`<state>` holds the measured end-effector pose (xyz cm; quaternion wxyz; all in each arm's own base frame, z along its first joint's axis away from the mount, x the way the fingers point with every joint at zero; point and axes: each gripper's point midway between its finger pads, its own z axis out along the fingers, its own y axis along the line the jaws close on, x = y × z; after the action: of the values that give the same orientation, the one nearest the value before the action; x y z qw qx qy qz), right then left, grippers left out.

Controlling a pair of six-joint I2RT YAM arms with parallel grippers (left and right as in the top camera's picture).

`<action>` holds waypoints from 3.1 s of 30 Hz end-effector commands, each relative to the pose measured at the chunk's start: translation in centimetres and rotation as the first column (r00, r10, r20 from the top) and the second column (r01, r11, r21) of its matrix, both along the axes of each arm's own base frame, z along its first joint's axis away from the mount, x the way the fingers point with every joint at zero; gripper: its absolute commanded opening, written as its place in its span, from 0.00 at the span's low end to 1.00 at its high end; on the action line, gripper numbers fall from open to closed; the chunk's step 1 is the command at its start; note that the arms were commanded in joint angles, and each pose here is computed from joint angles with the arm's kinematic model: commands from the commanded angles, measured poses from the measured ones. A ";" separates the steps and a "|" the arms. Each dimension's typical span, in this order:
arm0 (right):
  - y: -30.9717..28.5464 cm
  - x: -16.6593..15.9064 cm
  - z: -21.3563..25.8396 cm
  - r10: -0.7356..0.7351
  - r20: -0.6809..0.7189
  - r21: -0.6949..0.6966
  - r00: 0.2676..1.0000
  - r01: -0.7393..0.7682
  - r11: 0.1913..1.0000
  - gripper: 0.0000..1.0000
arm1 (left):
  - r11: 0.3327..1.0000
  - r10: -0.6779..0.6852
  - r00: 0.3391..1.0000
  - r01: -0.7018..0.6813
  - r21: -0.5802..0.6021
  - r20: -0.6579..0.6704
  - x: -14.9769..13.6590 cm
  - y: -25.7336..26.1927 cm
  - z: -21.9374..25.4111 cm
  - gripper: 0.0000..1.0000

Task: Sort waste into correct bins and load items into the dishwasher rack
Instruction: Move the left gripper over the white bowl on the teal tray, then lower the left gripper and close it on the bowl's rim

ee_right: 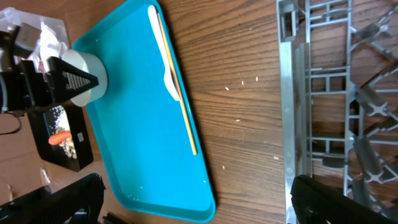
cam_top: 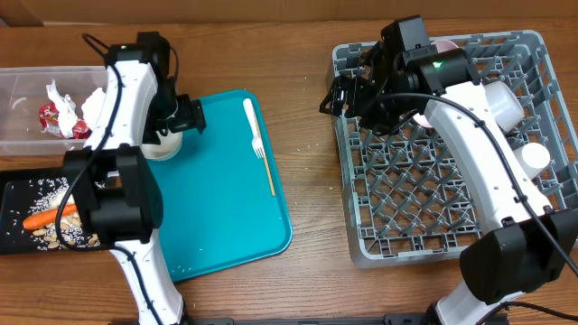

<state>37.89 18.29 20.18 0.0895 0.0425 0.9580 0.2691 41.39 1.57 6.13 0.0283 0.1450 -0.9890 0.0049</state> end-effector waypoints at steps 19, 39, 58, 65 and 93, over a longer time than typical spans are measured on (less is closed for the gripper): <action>-0.4 0.1 1.9 -0.014 0.056 -0.021 0.998 0.016 1.000 1.00 | 0.987 -0.099 0.994 0.103 0.120 -0.038 0.7 0.0 -3.6 0.67; -0.6 0.2 1.8 -0.012 0.063 -0.033 0.998 0.014 0.999 1.00 | 0.990 -0.124 0.990 0.128 0.057 -0.067 -1.0 -2.2 -4.5 0.17; -0.5 0.5 2.0 -0.012 0.077 -0.029 0.997 0.015 0.999 1.00 | 0.965 -0.260 0.956 0.262 0.004 0.132 -0.9 -10.6 3.6 0.65; -0.5 0.4 1.9 -0.012 0.073 -0.030 0.997 0.014 0.999 1.00 | 0.993 -0.099 0.974 0.083 0.087 0.205 -0.7 -4.7 7.6 0.82; 7.8 -1.7 1.2 0.181 0.133 -0.033 0.975 -0.178 0.984 1.00 | 0.984 0.176 0.983 -0.176 0.013 -0.057 -2.0 3.8 -1.9 0.73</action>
<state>35.44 25.79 20.54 0.1115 -0.0605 0.9551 0.2679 38.99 6.31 5.40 0.0448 0.2503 -0.9670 -0.0164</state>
